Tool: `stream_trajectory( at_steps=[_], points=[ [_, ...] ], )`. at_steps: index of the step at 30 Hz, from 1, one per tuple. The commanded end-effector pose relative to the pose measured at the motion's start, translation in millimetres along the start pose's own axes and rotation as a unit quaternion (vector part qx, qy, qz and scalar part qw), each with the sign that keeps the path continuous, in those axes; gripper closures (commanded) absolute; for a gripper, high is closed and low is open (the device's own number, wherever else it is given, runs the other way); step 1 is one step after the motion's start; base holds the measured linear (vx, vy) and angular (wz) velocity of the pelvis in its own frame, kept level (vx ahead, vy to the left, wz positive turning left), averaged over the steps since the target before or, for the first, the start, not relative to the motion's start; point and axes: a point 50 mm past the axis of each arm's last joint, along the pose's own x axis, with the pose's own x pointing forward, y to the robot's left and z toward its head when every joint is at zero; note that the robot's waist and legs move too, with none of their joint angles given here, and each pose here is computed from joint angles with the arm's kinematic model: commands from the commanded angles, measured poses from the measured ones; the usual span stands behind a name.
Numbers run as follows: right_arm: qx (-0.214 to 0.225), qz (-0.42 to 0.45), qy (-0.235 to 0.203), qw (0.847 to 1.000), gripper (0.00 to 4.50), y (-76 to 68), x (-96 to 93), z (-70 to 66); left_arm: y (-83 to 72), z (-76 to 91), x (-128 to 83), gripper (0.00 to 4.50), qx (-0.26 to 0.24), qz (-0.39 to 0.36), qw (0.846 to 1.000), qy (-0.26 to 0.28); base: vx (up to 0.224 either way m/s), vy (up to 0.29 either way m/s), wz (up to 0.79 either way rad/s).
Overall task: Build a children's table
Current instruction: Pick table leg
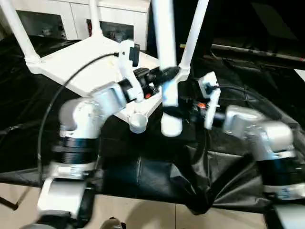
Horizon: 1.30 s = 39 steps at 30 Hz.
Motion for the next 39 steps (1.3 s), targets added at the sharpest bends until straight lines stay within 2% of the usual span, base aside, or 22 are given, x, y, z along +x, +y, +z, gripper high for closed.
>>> stream_trajectory(
  at_steps=[1, 6, 8, 10, 13, 22, 23, 24, 26, 30, 33, 36, 39],
  points=[
    [-0.006, 0.010, 0.006, 1.000, 1.46, 2.0, -2.6, 6.9, -10.2, 9.2, 3.6, 2.61, 0.018, -0.041, 0.999, -0.001, 0.000, 0.000, 0.00],
    [0.001, 0.023, 0.010, 1.000, 1.46, 4.2, -0.9, 6.1, -13.9, 14.4, 2.6, 2.61, 0.007, -0.068, 0.997, -0.019, 0.000, 0.000, 0.00],
    [0.010, 0.033, 0.011, 0.999, 1.79, 5.9, 1.5, 4.5, -15.0, 16.4, 3.1, 2.61, -0.003, -0.075, 0.997, -0.034, 0.000, 0.000, 0.00],
    [0.016, 0.039, 0.012, 0.999, 1.83, 6.8, 3.0, 3.6, -15.1, 16.8, 3.2, 2.61, -0.008, -0.078, 0.996, -0.040, 0.000, 0.000, 0.00],
    [0.017, 0.040, 0.012, 0.999, 2.17, 7.0, 3.4, 3.7, -14.8, 16.7, 2.7, 2.61, -0.007, -0.080, 0.996, -0.038, 0.000, 0.000, 0.00],
    [0.020, 0.032, 0.000, 0.999, 2.44, 5.2, 4.8, 8.4, -11.6, 15.8, 0.0, 2.62, -0.018, -0.076, 0.996, -0.046, 0.000, 0.000, 0.00],
    [0.019, 0.029, -0.001, 0.999, 2.45, 5.1, 5.0, 8.5, -10.6, 14.6, 0.1, 2.27, -0.015, -0.068, 0.997, -0.046, 0.000, 0.000, 0.00],
    [0.017, 0.021, -0.003, 1.000, 2.45, 4.6, 5.7, 8.7, -4.8, 12.8, 2.4, 2.27, -0.020, -0.031, 0.998, -0.044, 0.000, 0.000, 0.00],
    [0.007, -0.005, -0.008, 1.000, 2.46, 2.6, 9.4, 8.8, 6.3, 9.5, 6.9, 1.92, -0.028, 0.037, 0.998, -0.044, 0.000, 0.000, 0.00],
    [-0.011, -0.033, -0.007, 0.999, 2.49, 1.2, 15.2, 7.8, 11.0, 5.2, 12.0, 1.51, -0.016, 0.089, 0.995, -0.041, 0.000, 0.000, 0.00],
    [-0.020, -0.069, -0.011, 0.997, 2.50, -0.6, 24.2, 6.3, 11.2, -0.3, 20.7, 1.46, -0.008, 0.142, 0.989, -0.051, 0.000, 0.000, 0.00],
    [-0.021, -0.087, -0.016, 0.996, 2.50, -1.8, 27.1, 6.5, 9.4, -1.7, 23.9, 1.46, -0.012, 0.158, 0.986, -0.058, 0.000, 0.000, 0.00],
    [-0.022, -0.097, -0.020, 0.995, 2.51, -2.3, 28.6, 7.5, 10.3, -2.6, 24.0, 1.81, -0.010, 0.179, 0.982, -0.060, 0.000, 0.000, 0.00]
  ],
)
